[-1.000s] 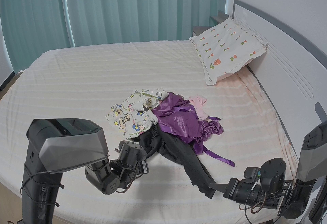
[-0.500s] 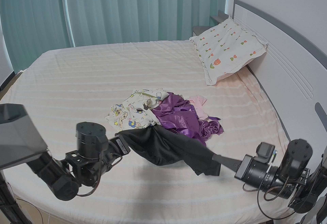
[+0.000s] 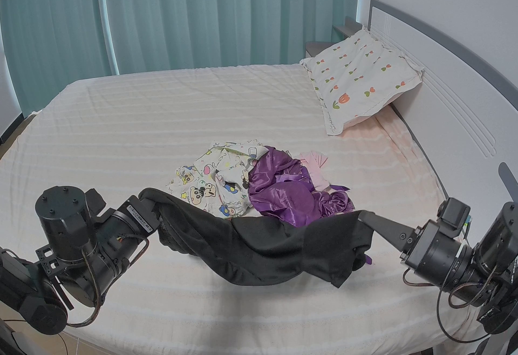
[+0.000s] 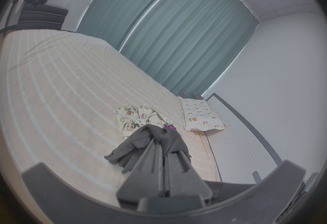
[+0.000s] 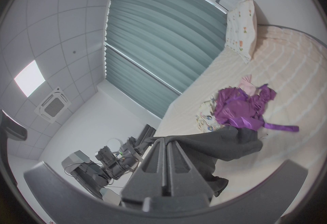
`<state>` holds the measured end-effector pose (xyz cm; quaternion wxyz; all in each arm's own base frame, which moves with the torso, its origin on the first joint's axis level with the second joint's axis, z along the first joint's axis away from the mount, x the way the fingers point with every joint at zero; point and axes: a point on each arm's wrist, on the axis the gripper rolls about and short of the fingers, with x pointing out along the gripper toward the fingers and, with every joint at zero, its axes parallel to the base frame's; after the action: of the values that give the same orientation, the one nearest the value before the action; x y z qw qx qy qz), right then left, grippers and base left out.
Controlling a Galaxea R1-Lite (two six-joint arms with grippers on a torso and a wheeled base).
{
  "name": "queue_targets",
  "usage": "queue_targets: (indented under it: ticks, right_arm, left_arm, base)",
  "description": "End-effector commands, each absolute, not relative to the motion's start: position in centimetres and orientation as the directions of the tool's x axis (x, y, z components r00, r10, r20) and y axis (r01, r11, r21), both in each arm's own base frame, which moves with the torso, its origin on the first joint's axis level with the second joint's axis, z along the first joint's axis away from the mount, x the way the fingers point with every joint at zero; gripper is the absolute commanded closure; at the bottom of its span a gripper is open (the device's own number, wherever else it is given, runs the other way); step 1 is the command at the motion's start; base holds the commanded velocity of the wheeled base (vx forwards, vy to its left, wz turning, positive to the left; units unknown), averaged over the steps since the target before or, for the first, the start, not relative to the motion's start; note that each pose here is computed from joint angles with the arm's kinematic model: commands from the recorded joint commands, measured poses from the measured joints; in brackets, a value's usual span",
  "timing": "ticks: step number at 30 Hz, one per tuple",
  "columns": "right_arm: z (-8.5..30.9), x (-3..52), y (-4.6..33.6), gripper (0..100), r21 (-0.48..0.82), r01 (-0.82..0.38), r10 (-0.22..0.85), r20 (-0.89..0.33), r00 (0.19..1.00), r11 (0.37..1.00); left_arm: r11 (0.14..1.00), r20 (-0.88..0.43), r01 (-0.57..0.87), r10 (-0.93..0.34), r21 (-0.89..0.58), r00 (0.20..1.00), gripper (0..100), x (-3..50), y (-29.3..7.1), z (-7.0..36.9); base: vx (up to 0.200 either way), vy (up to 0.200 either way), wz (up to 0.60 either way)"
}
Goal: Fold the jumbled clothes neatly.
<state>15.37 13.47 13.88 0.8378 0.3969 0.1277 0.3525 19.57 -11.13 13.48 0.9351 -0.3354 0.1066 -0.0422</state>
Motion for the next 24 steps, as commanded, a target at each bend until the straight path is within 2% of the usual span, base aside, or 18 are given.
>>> queue_targets:
  ticks: [1, 3, 8, 16, 24]
  right_arm:
    - [11.2, 16.1, 14.0, 100, 0.77, -0.408, 0.691, -0.058, 0.721, 0.491]
    - [10.5, 16.3, 14.2, 100, 0.776, -0.383, 0.691, -0.093, 0.717, 0.502]
    - [10.4, 15.8, 14.7, 100, 0.803, -0.366, 0.712, -0.099, 0.695, 0.469]
    - [9.9, 16.1, 14.9, 100, 0.844, -0.309, 0.713, -0.118, 0.691, 0.439]
    - [9.5, 16.1, 14.9, 100, 0.841, -0.296, 0.709, -0.139, 0.691, 0.453]
  left_arm:
    - [0.757, -0.225, -0.037, -0.147, -0.653, 0.963, 100, 19.4, -11.2, 12.1]
    - [0.748, -0.266, -0.07, -0.145, -0.66, 0.953, 100, 19.6, -11.3, 11.1]
    - [0.745, -0.318, -0.111, -0.141, -0.658, 0.937, 100, 19.4, -11.2, 9.9]
    - [0.744, -0.357, -0.131, -0.153, -0.656, 0.921, 100, 19.3, -11.1, 9.0]
    - [0.762, -0.38, -0.131, -0.159, -0.635, 0.911, 100, 18.7, -11.0, 8.4]
  base:
    - [0.0, 0.0, 0.0]
    - [0.0, 0.0, 0.0]
    - [0.0, 0.0, 0.0]
    - [-0.2, 0.0, 0.0]
    - [0.0, 0.0, 0.0]
